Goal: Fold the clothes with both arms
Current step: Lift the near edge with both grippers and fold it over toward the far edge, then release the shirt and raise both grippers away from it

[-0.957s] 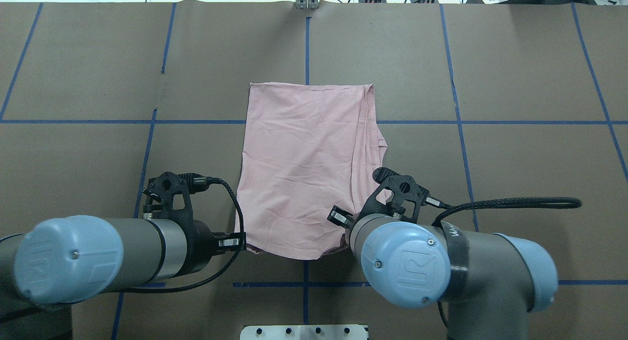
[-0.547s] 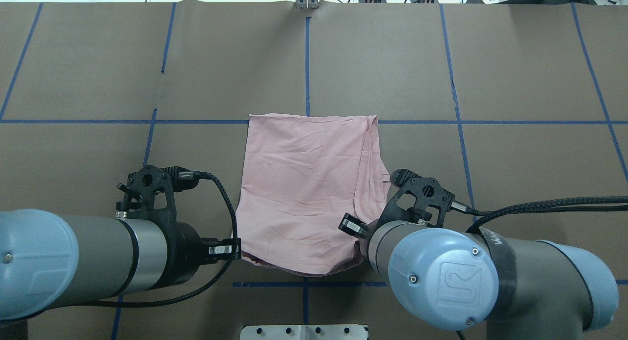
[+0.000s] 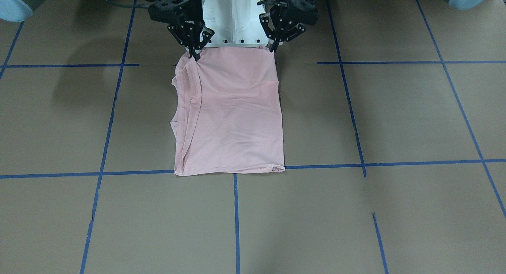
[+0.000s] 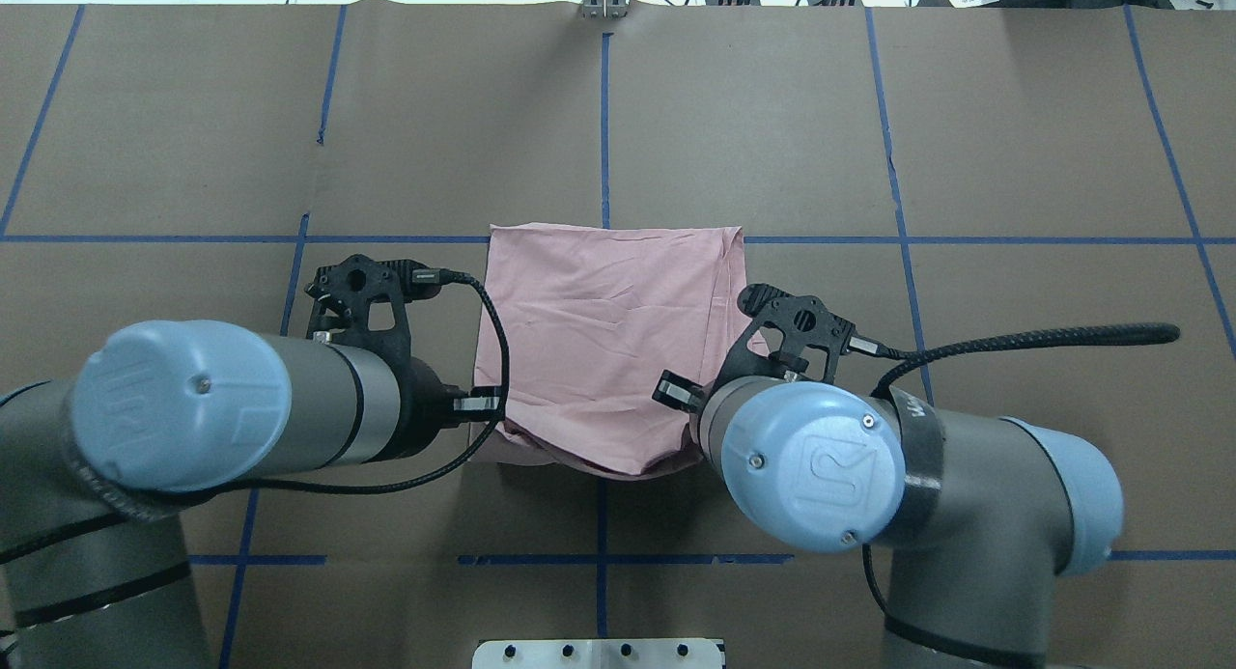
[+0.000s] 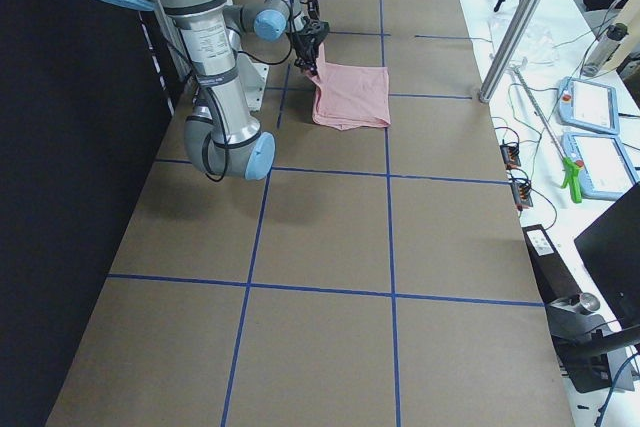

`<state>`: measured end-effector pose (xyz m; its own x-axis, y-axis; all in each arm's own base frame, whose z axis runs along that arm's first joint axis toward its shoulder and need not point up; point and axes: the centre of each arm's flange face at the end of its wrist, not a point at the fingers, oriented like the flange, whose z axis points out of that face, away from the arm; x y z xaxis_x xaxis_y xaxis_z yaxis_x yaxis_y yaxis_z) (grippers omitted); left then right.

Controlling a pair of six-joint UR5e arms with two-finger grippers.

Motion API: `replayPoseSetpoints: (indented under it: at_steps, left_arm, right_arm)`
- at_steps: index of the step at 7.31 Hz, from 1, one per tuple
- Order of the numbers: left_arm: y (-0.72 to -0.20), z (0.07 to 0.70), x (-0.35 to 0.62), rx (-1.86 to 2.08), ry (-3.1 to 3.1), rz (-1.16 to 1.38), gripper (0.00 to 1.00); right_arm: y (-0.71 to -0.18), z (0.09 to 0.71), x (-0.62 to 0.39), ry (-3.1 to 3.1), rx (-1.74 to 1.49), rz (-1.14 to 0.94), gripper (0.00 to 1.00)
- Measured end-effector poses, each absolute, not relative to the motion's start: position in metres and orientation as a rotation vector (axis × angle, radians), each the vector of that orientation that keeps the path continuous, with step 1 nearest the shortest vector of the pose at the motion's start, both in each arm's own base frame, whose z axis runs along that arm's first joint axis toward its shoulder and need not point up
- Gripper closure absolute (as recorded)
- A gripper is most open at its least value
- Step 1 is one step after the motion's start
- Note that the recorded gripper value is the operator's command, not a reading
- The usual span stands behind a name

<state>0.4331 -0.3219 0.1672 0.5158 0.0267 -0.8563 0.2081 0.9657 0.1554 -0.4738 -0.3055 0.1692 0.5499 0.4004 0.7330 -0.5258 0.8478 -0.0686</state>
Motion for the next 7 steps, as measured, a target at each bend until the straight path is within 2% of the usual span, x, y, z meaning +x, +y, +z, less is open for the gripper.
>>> replayPoseSetpoints:
  at_steps: [1, 2, 3, 5, 7]
  left_arm:
    - [-0.362, 0.176, 0.446, 0.293, 0.999, -0.126, 0.79]
    - [-0.413, 0.185, 0.456, 0.342, 0.957, -0.14, 0.22]
    - [-0.471, 0.195, 0.463, 0.389, 0.916, -0.149, 0.0]
    - [-0.575, 0.23, 0.461, 0.449, 0.883, -0.106, 0.0]
    - [-0.606, 0.246, 0.446, 0.464, 0.884, -0.051, 0.0]
  right_arm:
    - [-0.344, 0.18, -0.488, -0.799, 0.195, 0.553, 1.0]
    - [-0.387, 0.193, -0.498, -0.765, 0.211, 0.545, 0.01]
    - [-0.442, 0.207, -0.51, -0.734, 0.224, 0.519, 0.0]
    - [-0.556, 0.239, -0.528, -0.692, 0.265, 0.413, 0.0]
    - [-0.61, 0.254, -0.503, -0.7, 0.246, 0.286, 0.0]
